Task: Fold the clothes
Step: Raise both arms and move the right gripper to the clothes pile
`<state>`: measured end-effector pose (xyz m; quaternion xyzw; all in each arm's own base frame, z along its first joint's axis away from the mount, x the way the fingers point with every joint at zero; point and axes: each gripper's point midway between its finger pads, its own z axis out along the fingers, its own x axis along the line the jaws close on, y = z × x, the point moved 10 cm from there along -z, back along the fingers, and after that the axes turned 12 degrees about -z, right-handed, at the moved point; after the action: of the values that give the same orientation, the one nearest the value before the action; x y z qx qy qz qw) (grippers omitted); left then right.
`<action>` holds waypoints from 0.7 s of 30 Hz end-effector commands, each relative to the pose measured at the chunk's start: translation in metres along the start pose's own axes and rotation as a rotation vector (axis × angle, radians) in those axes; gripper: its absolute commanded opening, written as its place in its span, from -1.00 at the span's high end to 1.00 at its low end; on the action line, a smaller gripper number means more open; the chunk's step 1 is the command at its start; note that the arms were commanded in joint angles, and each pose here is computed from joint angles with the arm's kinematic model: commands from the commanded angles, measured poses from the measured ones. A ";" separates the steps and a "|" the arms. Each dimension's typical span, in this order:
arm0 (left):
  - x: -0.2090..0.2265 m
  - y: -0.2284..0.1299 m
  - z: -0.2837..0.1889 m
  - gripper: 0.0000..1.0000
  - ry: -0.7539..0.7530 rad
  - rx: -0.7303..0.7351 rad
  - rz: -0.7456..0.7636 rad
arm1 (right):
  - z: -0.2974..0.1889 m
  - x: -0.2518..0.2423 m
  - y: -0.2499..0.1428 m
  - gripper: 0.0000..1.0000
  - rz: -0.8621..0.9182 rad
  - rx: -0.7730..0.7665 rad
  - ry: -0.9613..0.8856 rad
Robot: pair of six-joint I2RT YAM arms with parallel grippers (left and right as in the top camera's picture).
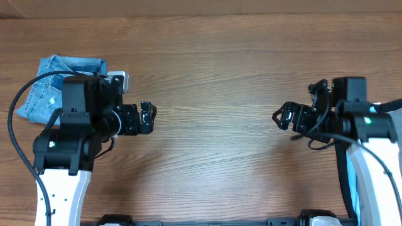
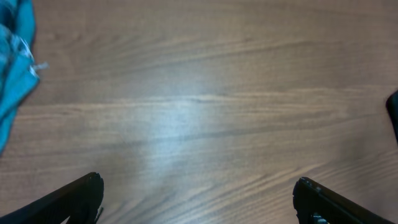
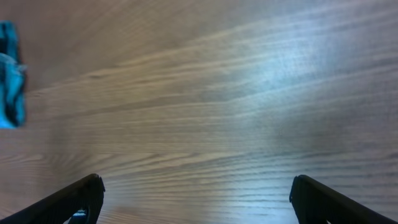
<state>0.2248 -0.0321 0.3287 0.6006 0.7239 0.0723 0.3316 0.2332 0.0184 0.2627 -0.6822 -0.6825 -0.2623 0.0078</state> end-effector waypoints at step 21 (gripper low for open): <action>-0.001 0.000 -0.001 -1.00 0.017 0.032 0.057 | 0.018 -0.239 0.027 -0.48 0.809 -0.059 -0.477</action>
<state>0.2235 -0.0317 0.3216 0.6144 0.7247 0.0618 0.3059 0.2746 -0.1933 0.1785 -0.9323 -0.3394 -0.1006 -0.0745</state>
